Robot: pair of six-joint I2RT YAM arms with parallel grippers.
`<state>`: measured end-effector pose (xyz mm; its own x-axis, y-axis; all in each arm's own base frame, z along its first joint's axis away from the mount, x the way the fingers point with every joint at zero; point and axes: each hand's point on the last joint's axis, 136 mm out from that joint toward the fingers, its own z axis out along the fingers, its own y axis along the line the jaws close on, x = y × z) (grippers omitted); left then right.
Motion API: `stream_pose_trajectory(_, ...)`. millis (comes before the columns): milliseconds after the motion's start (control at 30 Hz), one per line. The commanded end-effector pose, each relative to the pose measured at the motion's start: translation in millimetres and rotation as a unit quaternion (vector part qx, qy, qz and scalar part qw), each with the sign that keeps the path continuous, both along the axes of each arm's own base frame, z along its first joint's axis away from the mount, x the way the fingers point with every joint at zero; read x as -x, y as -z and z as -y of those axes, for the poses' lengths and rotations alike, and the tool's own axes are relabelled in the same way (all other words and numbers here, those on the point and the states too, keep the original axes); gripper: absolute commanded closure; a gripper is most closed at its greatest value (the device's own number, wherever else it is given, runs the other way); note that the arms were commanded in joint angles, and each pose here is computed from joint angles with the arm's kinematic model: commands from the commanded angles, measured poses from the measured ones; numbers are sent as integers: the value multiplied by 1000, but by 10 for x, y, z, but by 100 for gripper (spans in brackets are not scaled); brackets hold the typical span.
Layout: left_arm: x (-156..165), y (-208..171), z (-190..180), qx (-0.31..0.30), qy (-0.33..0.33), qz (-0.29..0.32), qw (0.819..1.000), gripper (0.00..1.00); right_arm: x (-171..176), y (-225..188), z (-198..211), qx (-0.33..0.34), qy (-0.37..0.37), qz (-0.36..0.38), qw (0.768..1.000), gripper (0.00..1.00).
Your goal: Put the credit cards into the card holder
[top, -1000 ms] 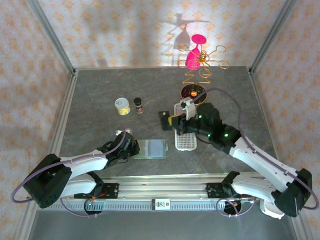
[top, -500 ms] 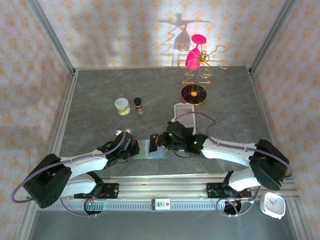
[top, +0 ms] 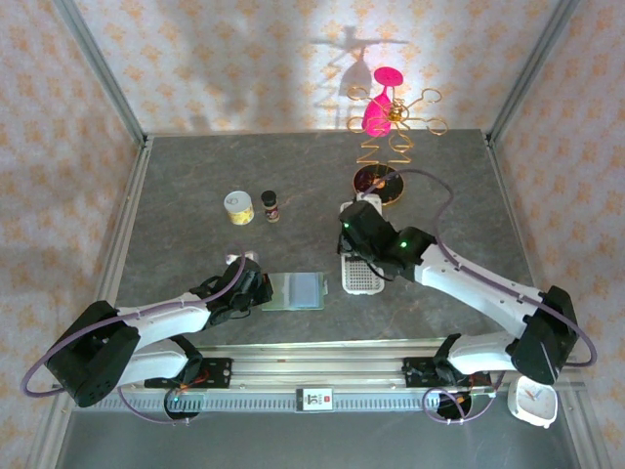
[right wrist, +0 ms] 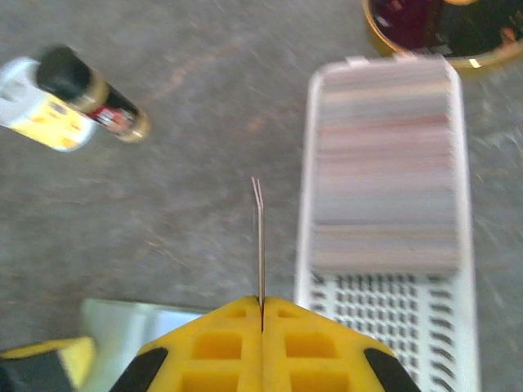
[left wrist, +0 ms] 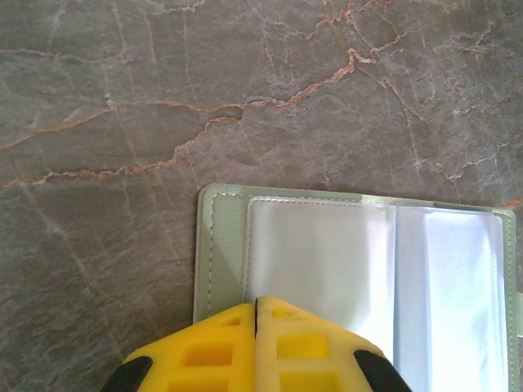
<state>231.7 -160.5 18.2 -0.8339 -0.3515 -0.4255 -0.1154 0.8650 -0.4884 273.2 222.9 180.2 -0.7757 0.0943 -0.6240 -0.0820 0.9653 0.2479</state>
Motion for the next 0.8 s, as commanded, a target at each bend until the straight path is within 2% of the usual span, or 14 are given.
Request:
stream_pose_trajectory(0,94,95,-77,-23,5,-24,999,100,361,519,215,46,6,-96,994,100)
stream_pose_trajectory(133,97,99,-79,-25,8,-23,999,100,460,736,388,59,40,-112,991,100)
stream_pose_trajectory(433,103,149,-64,-26,11,-30,999,100,373,693,517,75,66,-79,992,100)
stream_pose_trajectory(767,95,146,-52,-25,12,-30,999,100,331,878,762,146,84,-105,980,100)
